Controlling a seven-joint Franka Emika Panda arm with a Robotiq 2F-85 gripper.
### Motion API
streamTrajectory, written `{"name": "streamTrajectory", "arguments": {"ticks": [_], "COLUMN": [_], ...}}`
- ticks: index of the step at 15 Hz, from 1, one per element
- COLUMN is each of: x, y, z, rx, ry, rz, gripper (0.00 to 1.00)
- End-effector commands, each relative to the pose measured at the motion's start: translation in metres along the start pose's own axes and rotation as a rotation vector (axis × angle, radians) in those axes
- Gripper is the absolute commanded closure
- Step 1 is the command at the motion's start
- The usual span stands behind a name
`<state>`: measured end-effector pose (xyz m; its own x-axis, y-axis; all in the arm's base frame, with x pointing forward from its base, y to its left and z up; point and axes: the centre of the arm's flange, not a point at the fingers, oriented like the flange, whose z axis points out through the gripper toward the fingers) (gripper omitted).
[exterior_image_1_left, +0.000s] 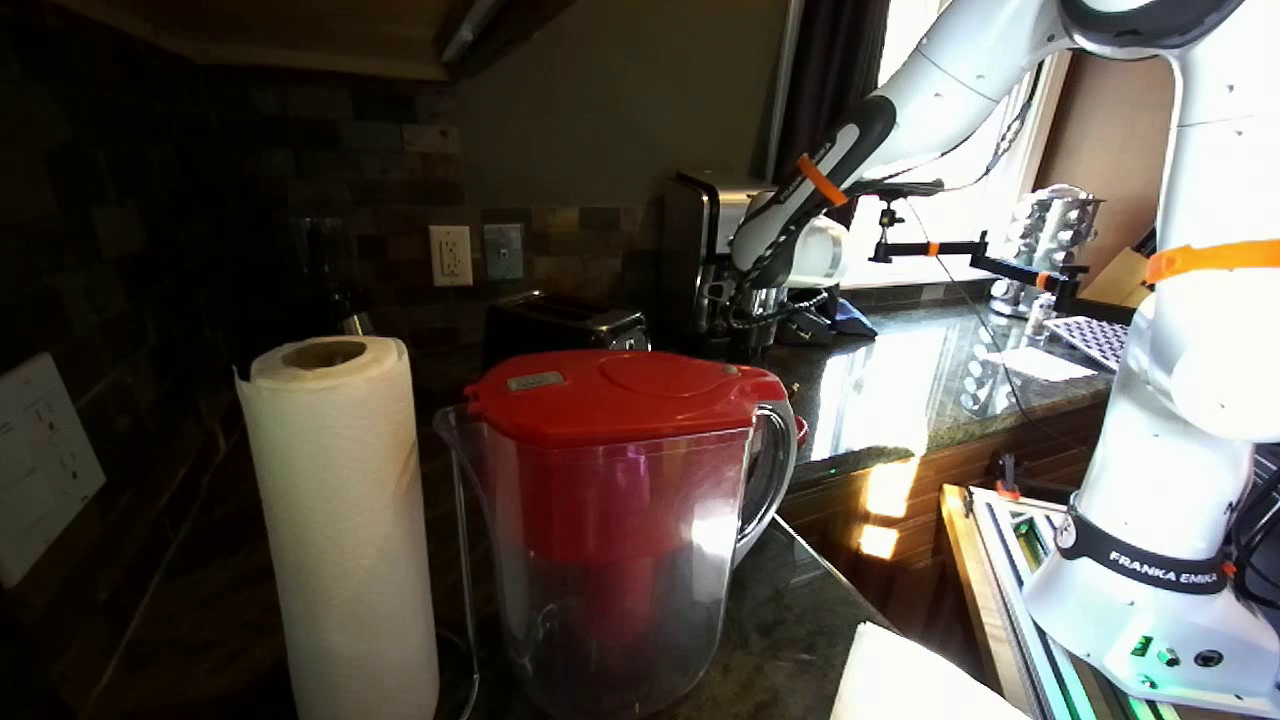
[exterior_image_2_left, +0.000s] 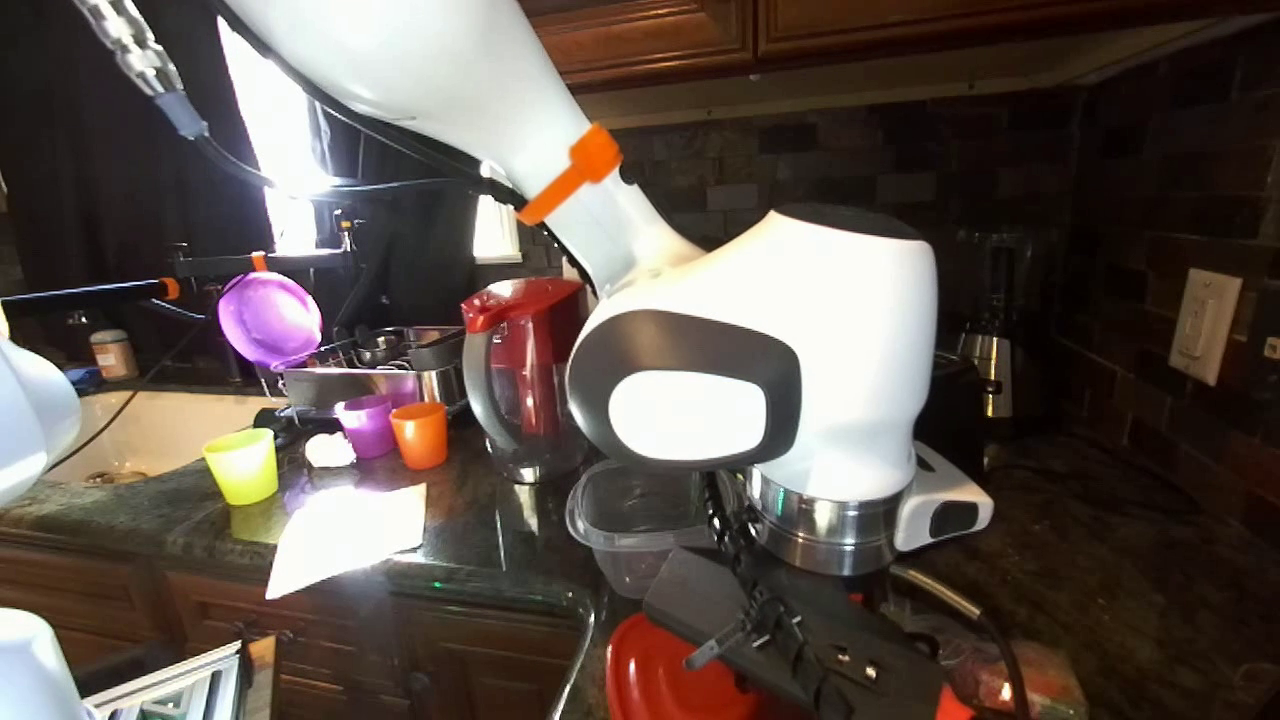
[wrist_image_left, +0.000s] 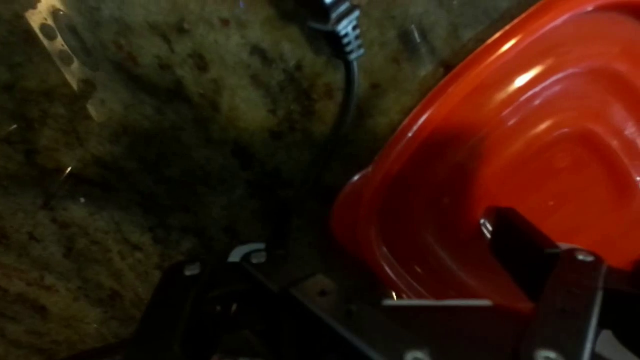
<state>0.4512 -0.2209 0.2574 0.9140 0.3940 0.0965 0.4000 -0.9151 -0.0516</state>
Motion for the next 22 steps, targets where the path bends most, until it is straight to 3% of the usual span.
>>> {"name": "streamTrajectory", "arguments": {"ticks": [1,2,6,7,9,10,13,22], "x": [-0.001,-0.001,-0.001,-0.001,0.000,0.000,0.000,-0.001], "y": [0.001,0.001,0.001,0.002,0.003,0.003,0.002,-0.006], "z": [0.005,0.004,0.005,0.005,0.003,0.004,0.006,-0.006], "rx": [0.041,0.044,0.052,0.047,0.043,0.041,0.036,0.027], "ry": [-0.026,-0.028,-0.045,-0.047,-0.051,-0.054,-0.066,-0.046], "rz": [0.029,0.032,0.044,0.047,0.051,0.054,0.058,0.048], "gripper": [0.07,0.24,0.42,0.41,0.16,0.15,0.00,0.00]}}
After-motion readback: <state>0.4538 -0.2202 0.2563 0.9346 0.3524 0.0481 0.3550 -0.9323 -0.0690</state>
